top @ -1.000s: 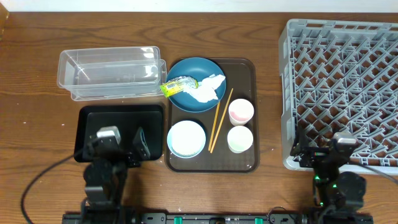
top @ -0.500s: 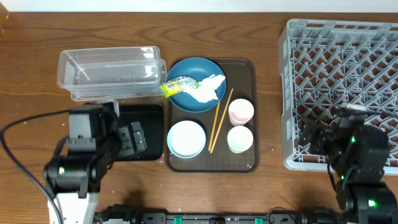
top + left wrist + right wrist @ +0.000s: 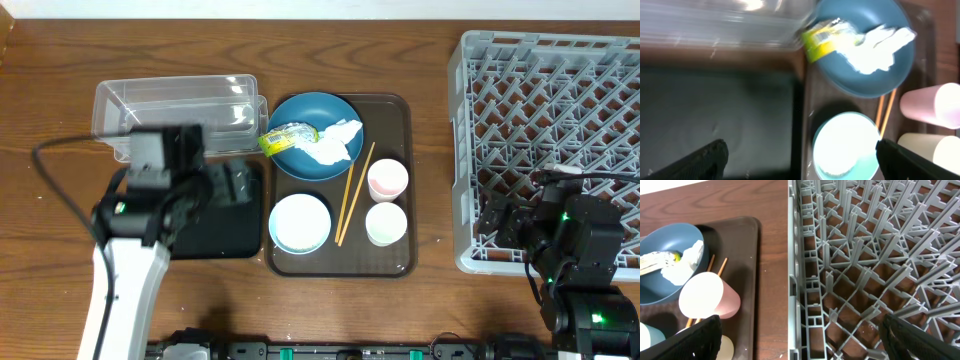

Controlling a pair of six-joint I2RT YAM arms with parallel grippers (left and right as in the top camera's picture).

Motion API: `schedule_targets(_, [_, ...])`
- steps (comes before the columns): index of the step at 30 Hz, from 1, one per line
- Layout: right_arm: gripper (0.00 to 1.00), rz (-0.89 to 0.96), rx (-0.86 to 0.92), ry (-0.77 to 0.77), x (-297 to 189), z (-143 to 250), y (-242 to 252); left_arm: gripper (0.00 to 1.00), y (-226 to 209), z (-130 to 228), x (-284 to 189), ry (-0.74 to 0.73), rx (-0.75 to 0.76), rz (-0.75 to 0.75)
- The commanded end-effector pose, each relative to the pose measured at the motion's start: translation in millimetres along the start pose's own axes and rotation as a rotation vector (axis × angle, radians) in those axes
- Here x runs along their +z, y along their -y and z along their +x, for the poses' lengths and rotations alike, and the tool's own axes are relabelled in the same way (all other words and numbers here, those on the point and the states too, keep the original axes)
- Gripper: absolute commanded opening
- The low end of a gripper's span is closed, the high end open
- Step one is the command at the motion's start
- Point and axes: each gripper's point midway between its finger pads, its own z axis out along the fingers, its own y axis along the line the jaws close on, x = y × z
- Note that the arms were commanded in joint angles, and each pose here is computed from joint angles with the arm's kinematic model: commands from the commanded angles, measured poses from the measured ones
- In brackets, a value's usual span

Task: Sort waste into correct bins and load items into the dishwasher rack
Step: 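Grasp the yellow wrapper on the blue plate with the left gripper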

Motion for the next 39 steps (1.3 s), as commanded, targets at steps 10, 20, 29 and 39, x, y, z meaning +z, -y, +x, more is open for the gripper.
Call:
schedule_targets(10, [0.99, -0.022, -0.001, 0.018, -5.6, -7.3, -6.4, 0.96, 64.3, -39.8, 83.4, -0.067, 0.586, -0.056])
schedule_targets(20, [0.99, -0.021, -0.001, 0.018, -5.6, -7.4, -6.3, 0.91, 74.0, -27.2, 164.8, -0.123, 0.75, -0.113])
schedule_targets(29, [0.99, -0.021, -0.001, 0.014, -5.5, -6.4, -6.1, 0.87, 57.8, -11.5, 209.0, -0.187, 0.755, -0.162])
schedule_targets(39, [0.98, -0.021, -0.001, 0.014, -5.5, -6.4, -6.1, 0.29, 52.6, -6.7, 215.3, -0.208, 0.757, -0.179])
